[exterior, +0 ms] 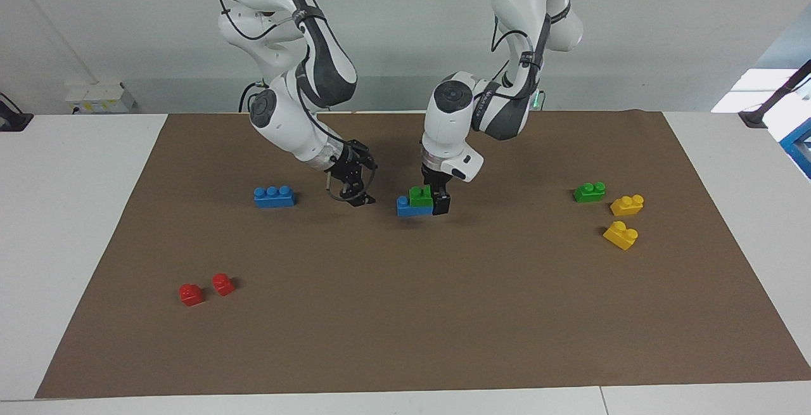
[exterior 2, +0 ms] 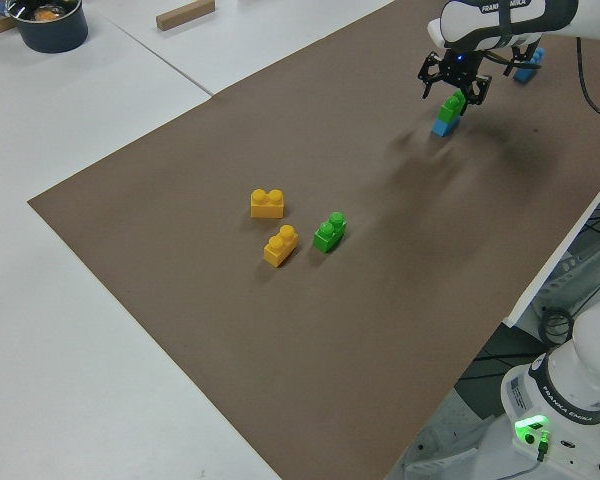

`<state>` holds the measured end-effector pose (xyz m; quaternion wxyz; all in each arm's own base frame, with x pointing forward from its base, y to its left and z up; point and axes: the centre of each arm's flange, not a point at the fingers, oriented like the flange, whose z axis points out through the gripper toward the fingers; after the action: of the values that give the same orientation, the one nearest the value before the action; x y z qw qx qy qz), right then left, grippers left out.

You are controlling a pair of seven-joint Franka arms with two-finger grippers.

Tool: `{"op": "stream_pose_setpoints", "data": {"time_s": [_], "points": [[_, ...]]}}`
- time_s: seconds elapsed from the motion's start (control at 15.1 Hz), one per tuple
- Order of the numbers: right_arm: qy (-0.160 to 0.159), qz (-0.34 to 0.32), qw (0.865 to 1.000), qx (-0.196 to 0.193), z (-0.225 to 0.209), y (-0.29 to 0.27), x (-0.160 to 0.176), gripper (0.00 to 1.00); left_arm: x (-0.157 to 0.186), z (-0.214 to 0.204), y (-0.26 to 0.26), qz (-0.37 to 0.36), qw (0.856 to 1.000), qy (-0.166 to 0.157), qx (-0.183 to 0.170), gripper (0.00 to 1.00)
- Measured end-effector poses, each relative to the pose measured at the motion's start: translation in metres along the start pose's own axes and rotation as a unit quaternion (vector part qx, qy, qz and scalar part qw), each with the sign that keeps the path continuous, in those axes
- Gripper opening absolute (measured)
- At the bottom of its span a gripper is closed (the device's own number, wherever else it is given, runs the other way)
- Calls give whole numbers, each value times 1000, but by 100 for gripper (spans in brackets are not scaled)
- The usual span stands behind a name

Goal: Remove green block with left arm and hold with right
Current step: 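Grasp the green end with the left gripper while the right gripper approaches, then grasp the blue end of the brick with the right gripper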

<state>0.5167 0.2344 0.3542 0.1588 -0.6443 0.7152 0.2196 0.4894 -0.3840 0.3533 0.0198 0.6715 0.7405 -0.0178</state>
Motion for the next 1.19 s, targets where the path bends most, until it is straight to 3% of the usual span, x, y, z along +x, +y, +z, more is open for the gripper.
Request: {"op": "stream_pose_setpoints", "data": {"time_s": [0.53,0.99,1.19], "points": [[18,-19,999,20,46,15,-9,100,3,3,2,-3,1000,-1,-4,100],[32,-38,999,22,85,6,12,100,3,2,4,-4,1000,-5,-8,100],[32,-46,998,30,91,5,5,100,3,2,4,-4,1000,-6,-10,100]]}}
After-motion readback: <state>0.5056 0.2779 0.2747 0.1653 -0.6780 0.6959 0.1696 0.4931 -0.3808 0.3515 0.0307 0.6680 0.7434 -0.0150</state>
